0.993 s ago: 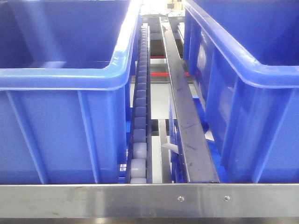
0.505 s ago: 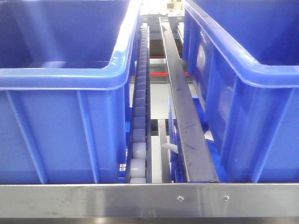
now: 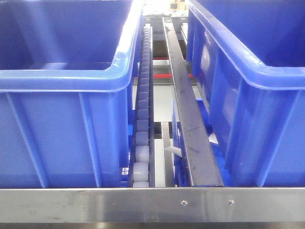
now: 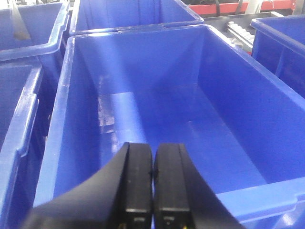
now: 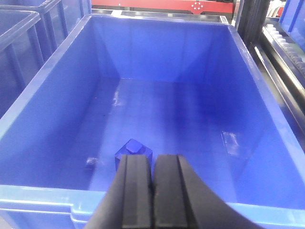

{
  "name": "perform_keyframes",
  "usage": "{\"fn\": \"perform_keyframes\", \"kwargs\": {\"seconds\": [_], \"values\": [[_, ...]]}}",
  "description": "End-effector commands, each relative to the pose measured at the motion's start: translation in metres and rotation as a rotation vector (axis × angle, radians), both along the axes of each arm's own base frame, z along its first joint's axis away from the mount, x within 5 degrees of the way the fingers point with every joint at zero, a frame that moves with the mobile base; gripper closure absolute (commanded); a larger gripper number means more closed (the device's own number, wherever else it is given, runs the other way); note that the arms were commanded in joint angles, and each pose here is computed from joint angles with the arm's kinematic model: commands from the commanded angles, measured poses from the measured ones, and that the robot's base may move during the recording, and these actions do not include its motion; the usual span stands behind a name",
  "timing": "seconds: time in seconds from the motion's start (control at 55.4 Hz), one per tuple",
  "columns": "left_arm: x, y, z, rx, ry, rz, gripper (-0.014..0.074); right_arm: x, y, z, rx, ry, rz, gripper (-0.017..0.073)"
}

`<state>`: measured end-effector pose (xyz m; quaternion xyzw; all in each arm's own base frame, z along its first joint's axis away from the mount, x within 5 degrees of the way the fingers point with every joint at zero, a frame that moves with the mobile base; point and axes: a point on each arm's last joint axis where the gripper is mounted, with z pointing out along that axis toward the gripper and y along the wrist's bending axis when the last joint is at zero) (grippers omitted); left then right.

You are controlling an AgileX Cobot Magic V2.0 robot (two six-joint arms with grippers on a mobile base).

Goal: Pick and sort blue part to right shelf

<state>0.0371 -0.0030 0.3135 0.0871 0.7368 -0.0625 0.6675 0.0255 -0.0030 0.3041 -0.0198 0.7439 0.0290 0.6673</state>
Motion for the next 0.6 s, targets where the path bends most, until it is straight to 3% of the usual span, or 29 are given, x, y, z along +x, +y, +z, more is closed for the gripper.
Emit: {"fn": "perform_keyframes", "kwargs": {"seconds": [0.0,0.144,0.217,0.361,0.578], "values": [[0.002,-0.003,0.013,-0.036,-0.128,-0.02,0.047,0.0,0.0,0.016,-0.012,-0.108,0.0,0.0525],[0.006,-0.005,-0.005,-0.063,-0.213,0.018,0.047,0.0,0.0,0.016,-0.012,-0.108,0.0,0.0525],[0.007,-0.004,-0.017,-0.096,-0.238,0.07,0.047,0.0,0.0,0.016,-0.012,-0.108,0.0,0.0525],[0.01,0.001,-0.051,-0.096,-0.288,0.162,0.047,0.0,0.0,0.016,-0.012,-0.108,0.0,0.0525],[0.015,0.003,-0.093,-0.108,-0.38,0.182,0.047,0.0,0.0,0.016,-0.012,-0.108,0.0,0.0525]]}}
